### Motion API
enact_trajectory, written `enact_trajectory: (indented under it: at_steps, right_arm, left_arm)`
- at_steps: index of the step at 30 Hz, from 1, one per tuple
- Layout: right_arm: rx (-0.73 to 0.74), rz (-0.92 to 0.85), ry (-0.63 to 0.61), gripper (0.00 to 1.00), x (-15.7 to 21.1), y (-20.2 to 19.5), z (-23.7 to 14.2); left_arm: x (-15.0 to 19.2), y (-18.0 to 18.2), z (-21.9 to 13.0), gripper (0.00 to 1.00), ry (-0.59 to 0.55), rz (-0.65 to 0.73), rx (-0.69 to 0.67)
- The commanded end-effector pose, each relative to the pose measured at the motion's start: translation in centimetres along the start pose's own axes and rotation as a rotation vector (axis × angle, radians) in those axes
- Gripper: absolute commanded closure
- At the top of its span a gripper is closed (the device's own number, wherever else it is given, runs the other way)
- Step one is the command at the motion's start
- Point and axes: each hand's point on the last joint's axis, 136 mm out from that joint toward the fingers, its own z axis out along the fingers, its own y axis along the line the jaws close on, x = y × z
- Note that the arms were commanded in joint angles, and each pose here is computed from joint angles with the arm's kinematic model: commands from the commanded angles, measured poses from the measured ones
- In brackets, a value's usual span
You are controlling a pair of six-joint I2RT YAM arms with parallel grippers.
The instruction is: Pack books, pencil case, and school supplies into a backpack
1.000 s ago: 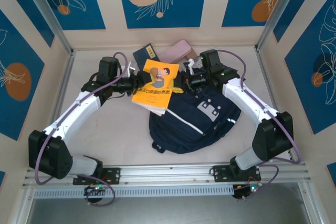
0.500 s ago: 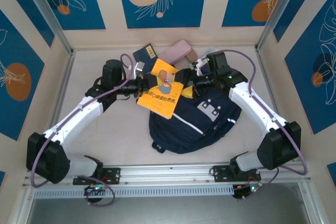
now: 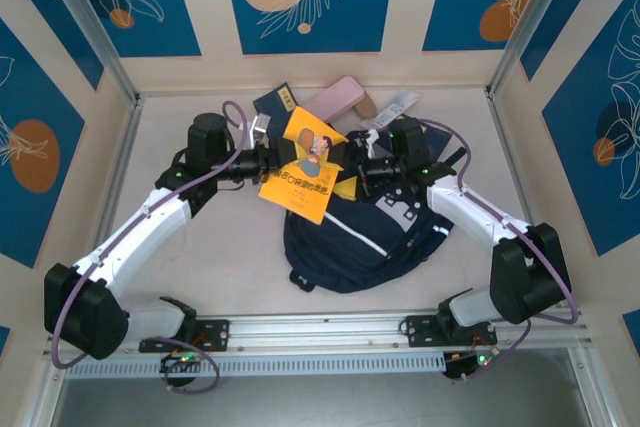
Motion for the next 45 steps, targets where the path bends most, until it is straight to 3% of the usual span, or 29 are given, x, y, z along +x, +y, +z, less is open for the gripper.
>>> enact_trajectory:
  at_steps: [1,4,7,12,13,15,18,22,27,31,37,45]
  right_arm:
    - [-0.186,-0.106,0.021,0.08,0.5,5.4,-0.3]
    - [-0.209,-0.121,-0.008,0.16,0.6,6.1,-0.8]
    - [-0.219,-0.118,-0.054,0.3,0.4,6.1,-1.5]
    - [-0.158,-0.116,-0.085,0.77,0.5,5.2,-2.1]
    - [-0.141,-0.118,-0.088,0.85,0.5,5.1,-2.2]
    - [-0.108,-0.116,-0.101,1.0,0.4,5.1,-2.4]
    - [-0.098,-0.094,-0.176,1.0,-0.6,5.2,-3.2]
    - [-0.109,-0.057,-0.312,1.0,-2.2,5.4,-4.8]
    - [-0.143,0.026,-0.5,1.0,-3.9,5.8,-7.0]
    - [-0.176,0.038,-0.624,1.0,-4.8,6.7,-8.2]
    - [-0.244,0.071,-0.659,1.0,-5.3,8.0,-7.7]
    - [-0.271,0.088,-0.669,1.0,-5.3,8.9,-7.1]
  left_arm:
    - [-0.1,-3.1,-0.8,1.0,-0.021,0.083,0.084]
    - [-0.1,-2.7,-0.6,1.0,-0.022,0.064,0.073]
    - [-0.1,-2.1,-0.4,1.0,-0.02,0.053,0.058]
    - [-0.1,-0.8,-0.2,1.0,-0.014,0.042,-0.006]
    - [-0.1,-0.8,-0.2,0.96,-0.014,0.042,-0.012]
    - [-0.3,-0.6,-0.2,0.77,-0.014,0.042,-0.03]
    - [-0.5,0.0,-0.4,0.45,-0.028,0.039,-0.086]
    - [-1.1,2.1,-1.4,0.27,-0.102,-0.008,-0.213]
    - [-1.9,2.8,-2.8,0.25,-0.212,-0.099,-0.261]
    - [-3.0,2.4,-3.5,0.25,-0.327,-0.179,-0.202]
    - [-3.6,1.5,-2.3,0.26,-0.395,-0.263,-0.099]
    - [-3.6,1.2,-0.7,0.2,-0.422,-0.292,-0.088]
